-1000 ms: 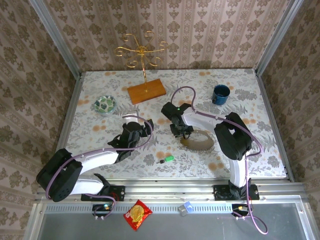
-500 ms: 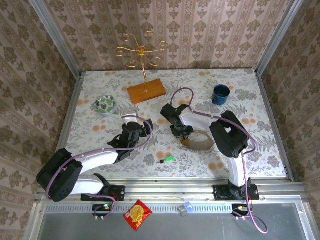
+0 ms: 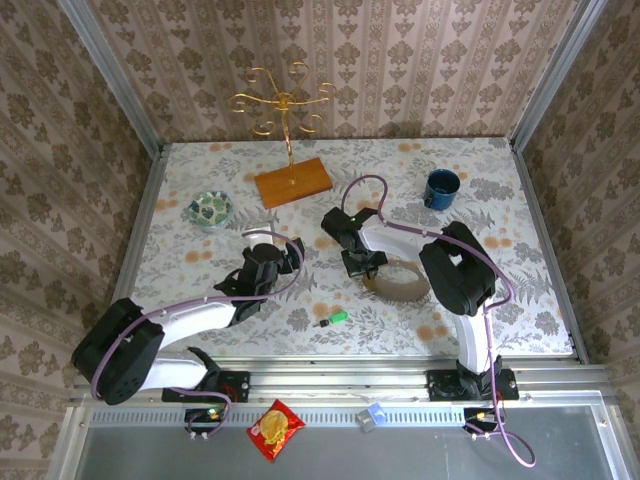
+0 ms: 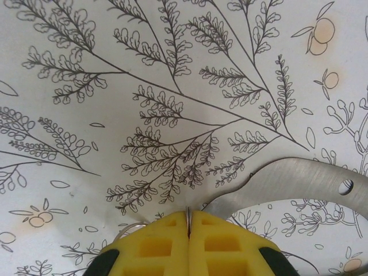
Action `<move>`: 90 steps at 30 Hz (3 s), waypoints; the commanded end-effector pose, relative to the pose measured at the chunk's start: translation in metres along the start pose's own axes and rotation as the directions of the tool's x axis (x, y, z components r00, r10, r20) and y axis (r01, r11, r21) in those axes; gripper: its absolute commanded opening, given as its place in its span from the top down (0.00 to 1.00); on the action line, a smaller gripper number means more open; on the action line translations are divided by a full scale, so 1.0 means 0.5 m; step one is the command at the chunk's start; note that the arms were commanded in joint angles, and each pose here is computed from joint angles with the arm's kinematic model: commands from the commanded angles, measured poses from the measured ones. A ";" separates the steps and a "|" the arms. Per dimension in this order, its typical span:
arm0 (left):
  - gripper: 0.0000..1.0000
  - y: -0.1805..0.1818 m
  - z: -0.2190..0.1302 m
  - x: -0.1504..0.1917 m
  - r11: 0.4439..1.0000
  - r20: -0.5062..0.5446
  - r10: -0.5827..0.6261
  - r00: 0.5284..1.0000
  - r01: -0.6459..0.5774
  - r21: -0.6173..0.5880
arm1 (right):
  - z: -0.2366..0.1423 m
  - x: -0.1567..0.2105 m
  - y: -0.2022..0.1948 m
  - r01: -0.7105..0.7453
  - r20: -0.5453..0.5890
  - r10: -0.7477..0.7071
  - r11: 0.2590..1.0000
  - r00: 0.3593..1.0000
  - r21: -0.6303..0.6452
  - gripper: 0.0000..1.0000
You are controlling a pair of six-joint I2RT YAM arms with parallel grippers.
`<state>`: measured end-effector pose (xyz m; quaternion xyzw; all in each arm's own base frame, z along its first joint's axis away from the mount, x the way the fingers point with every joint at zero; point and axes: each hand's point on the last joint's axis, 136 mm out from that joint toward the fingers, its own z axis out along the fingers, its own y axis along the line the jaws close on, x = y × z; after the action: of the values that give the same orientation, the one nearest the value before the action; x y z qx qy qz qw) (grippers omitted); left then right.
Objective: Put the keys on the keyring
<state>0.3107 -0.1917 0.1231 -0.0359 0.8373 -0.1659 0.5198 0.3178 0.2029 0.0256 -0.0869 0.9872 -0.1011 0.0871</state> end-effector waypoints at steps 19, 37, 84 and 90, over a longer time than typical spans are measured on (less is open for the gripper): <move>0.15 -0.102 -0.098 -0.191 0.849 0.220 0.468 0.856 -0.505 0.155 | -0.344 -0.070 -0.008 0.389 0.626 -0.127 0.871 0.769 -0.300 1.00; 0.50 -0.242 -0.153 -0.176 0.487 0.382 0.673 0.633 -0.769 0.415 | -0.470 -0.012 0.026 0.799 0.887 -0.167 0.526 0.431 -0.290 1.00; 0.93 -0.337 -0.223 -0.005 0.010 0.517 0.589 0.621 -0.646 0.764 | -0.470 0.054 0.105 0.956 0.935 -0.319 0.288 0.153 -0.058 1.00; 1.00 -0.334 -0.203 0.006 0.025 0.546 0.587 0.598 -0.687 0.726 | -0.433 0.064 0.104 0.960 0.921 -0.363 0.277 0.142 -0.039 1.00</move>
<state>0.1993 -0.3201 0.2123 0.6170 0.5227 -0.3401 0.4800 0.2442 0.2809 0.2190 -0.5988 0.6385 0.2640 0.4050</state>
